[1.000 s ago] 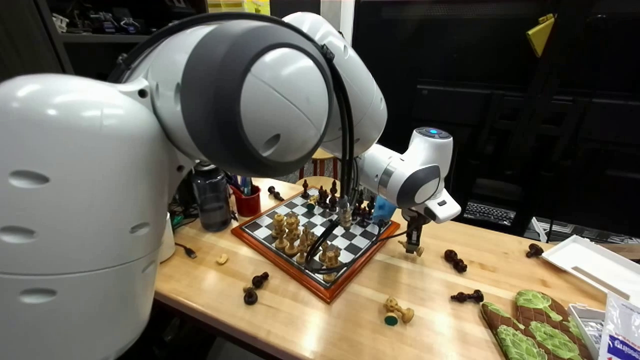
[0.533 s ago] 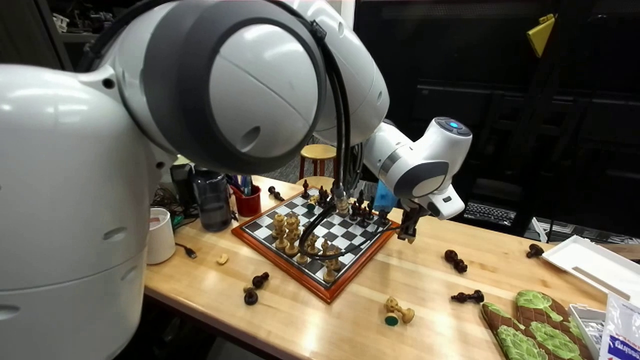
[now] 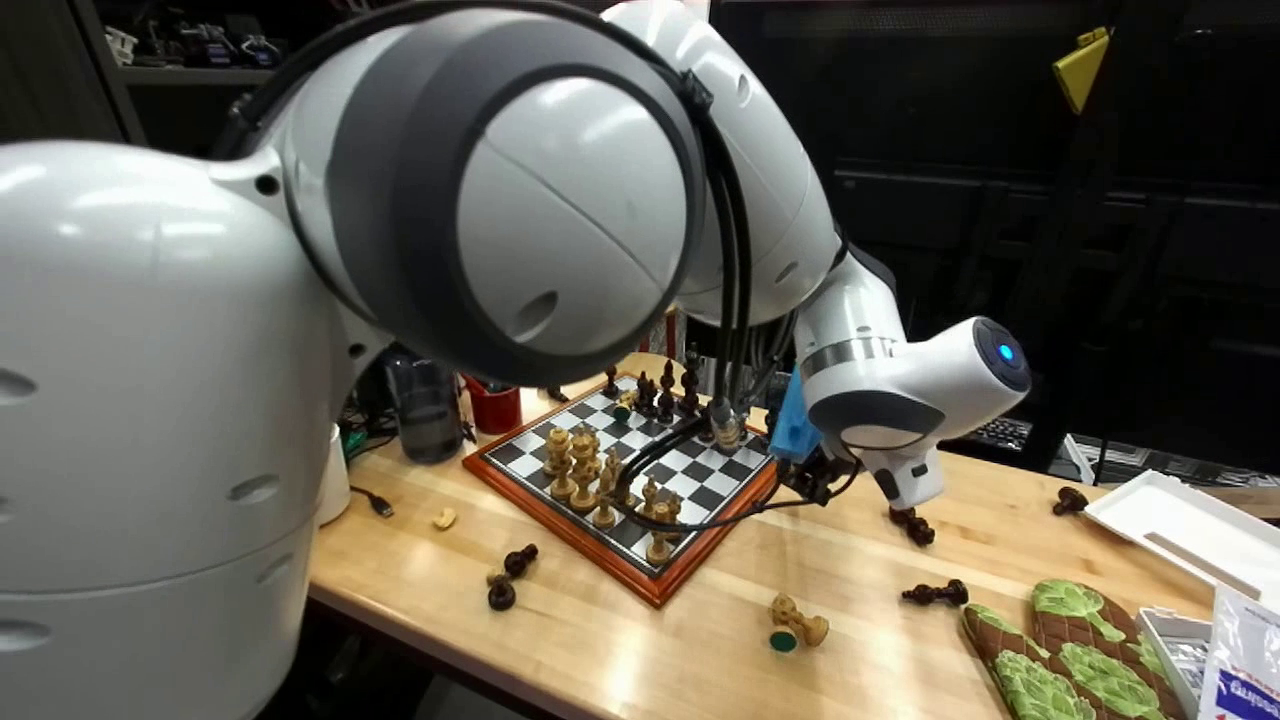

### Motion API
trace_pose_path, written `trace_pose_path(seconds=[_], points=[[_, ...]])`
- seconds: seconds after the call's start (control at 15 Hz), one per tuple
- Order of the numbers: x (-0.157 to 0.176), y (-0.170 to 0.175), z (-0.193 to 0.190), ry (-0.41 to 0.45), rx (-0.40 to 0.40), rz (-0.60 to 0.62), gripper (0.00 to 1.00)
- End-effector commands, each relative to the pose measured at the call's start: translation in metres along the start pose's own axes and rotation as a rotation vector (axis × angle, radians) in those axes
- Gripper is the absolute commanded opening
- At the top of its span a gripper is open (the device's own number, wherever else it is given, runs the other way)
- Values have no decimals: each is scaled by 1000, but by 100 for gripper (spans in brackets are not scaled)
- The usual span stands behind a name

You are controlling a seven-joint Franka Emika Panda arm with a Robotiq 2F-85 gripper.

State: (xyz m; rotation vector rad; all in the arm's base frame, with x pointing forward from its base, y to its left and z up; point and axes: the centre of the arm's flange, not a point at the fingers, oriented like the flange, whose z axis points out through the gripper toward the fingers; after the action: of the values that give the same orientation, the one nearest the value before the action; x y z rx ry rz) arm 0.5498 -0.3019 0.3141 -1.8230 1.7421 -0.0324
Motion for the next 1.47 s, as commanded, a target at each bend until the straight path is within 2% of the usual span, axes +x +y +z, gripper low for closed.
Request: trace_pose_path(seconds=[0.0,0.27,0.8,0.87,1.0,1.4], points=[[24,15,11,-134,52,37,6],[39,26,14,-233,76,88,6],[56,26,11,-301,63,106,6],[58,25,13,-304,52,101,50],[56,21,16,-294,37,90,55],[56,18,22,-280,26,54,94]])
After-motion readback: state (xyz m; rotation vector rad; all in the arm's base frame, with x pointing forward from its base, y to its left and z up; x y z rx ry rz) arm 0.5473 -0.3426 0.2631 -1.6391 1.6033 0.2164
